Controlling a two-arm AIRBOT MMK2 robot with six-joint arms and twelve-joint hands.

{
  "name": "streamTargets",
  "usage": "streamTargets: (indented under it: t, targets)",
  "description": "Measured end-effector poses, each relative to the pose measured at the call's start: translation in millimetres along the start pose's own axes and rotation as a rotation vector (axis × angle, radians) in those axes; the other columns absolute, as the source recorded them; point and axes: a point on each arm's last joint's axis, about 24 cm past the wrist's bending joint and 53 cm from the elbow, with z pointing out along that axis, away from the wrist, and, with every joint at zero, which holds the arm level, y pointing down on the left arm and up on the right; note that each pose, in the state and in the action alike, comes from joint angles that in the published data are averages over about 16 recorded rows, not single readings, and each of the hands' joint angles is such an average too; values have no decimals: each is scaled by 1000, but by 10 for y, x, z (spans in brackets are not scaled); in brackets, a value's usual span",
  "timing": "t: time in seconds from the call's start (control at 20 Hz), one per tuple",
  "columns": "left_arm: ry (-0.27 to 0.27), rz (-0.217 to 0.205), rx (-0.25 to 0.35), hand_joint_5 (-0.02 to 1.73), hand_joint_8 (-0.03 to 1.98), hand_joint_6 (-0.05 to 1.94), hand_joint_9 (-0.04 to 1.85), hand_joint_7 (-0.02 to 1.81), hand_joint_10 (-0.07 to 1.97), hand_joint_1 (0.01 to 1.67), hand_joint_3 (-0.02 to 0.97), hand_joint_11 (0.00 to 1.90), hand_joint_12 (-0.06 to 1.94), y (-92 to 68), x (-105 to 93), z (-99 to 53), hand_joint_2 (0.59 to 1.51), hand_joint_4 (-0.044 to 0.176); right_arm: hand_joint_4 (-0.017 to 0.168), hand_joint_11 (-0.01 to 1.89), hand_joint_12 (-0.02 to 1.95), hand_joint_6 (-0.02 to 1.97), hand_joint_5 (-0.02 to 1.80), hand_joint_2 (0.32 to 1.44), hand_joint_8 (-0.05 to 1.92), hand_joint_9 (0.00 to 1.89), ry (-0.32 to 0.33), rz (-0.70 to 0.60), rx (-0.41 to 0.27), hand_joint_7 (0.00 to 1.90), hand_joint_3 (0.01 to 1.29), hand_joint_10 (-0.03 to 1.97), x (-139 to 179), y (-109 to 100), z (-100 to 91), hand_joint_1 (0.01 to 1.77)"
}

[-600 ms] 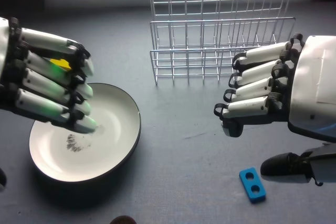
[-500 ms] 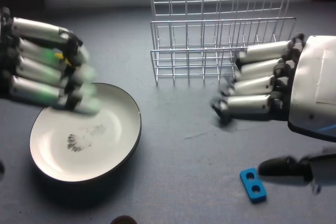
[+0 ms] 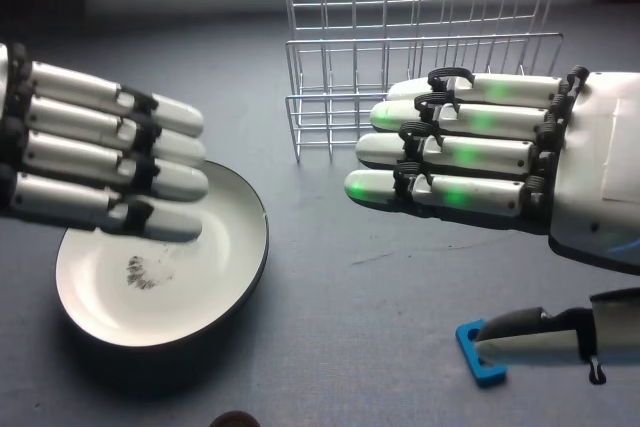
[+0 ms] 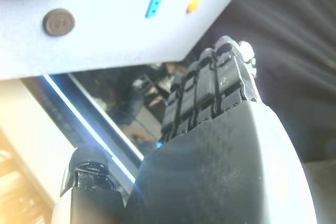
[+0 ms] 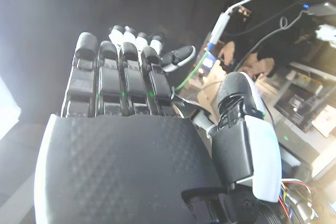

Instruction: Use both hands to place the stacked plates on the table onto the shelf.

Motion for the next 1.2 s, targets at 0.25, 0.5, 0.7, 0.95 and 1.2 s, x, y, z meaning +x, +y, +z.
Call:
streamTargets:
  t: [0.25,0.5,0.7,0.95,1.2]
  targets:
    - [64,-23,-5,19,-16,14,19,18,14,27,24,16,-9,51,212,7,1066,3,1,18,271,21,56,1070,18,28,6,-3,1,40,17,17,23,-2,7,645]
    - [113,-68,-22,22,-16,14,21,19,13,23,18,15,-9,172,444,7,1058,3,1,20,326,21,22,989,16,13,13,-6,1,13,18,15,48,-1,14,1013]
    - [141,-110,-51,22,-16,13,19,18,13,21,18,15,-7,313,640,2,1062,2,1,20,423,21,19,955,16,13,17,-7,1,11,18,16,63,1,17,1185]
    - [161,-142,-86,22,-16,13,16,17,13,19,18,15,-6,481,838,0,1067,1,1,20,405,21,21,968,16,13,20,-9,0,12,18,15,72,3,16,1217]
    - [187,-158,-119,21,-17,14,14,15,13,19,18,15,-5,633,1018,-22,1062,0,1,20,383,21,21,979,16,13,21,-12,-1,12,18,15,76,4,16,1211]
